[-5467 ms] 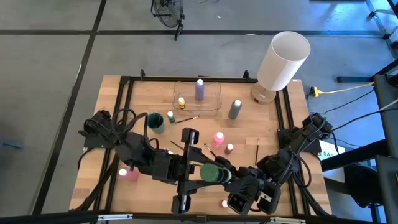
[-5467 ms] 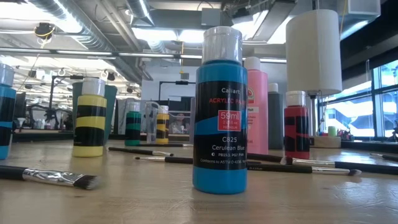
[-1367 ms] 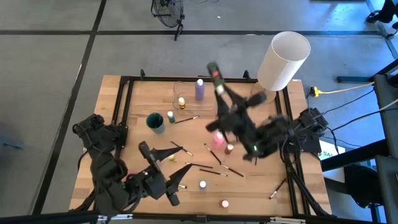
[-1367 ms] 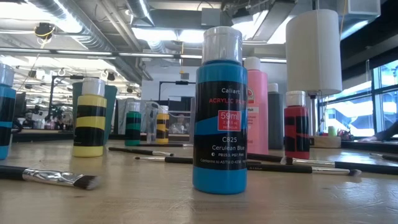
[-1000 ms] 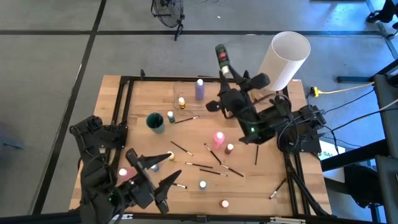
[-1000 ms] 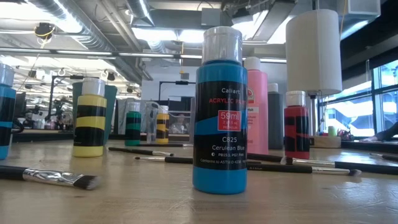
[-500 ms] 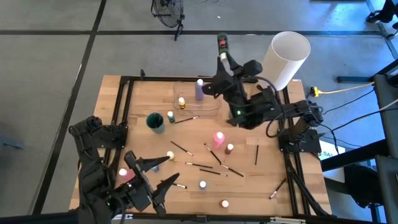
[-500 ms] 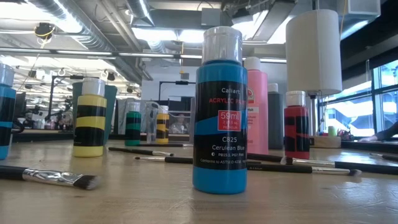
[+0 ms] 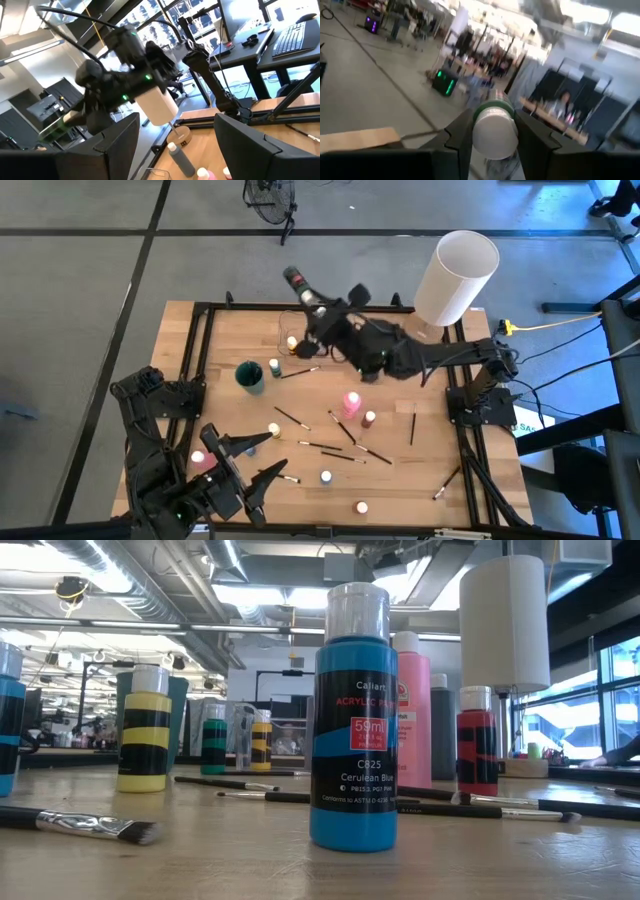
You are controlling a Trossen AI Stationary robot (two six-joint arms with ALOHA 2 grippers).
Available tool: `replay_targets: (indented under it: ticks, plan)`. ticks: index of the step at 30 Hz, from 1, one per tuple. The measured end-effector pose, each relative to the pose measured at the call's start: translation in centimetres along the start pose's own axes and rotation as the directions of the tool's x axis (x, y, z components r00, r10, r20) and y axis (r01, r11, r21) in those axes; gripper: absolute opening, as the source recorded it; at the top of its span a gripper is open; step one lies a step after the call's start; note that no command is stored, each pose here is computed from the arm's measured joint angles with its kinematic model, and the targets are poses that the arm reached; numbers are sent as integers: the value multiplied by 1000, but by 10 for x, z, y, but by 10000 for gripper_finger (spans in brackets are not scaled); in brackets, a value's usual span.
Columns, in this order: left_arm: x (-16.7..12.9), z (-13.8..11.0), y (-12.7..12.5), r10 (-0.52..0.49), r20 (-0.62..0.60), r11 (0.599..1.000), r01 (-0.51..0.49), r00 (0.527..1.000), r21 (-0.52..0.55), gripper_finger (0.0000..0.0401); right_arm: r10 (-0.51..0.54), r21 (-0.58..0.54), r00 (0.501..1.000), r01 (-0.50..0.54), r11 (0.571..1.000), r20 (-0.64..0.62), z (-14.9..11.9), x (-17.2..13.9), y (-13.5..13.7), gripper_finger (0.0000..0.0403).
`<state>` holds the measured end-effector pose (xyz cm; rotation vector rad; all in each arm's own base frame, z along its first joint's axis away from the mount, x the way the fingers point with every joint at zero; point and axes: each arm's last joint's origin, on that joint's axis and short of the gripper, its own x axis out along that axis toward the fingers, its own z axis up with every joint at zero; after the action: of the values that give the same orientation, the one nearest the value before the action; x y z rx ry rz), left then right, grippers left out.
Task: Pick & Place Paint Supplies
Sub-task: Put the green paint bottle into the transparent bin
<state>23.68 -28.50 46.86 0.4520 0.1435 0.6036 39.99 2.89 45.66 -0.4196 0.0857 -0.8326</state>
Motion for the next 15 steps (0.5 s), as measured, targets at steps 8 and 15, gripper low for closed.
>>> replay_targets:
  ticks: [8,15]
  plan:
    - [0,0,0,0,0,1000,0,1000,-9,253,278,236,936,-227,945,-216,19,0,-73,122]
    - [0,0,0,0,0,999,0,1000,-44,253,404,402,830,-242,883,-386,0,2,-124,122]
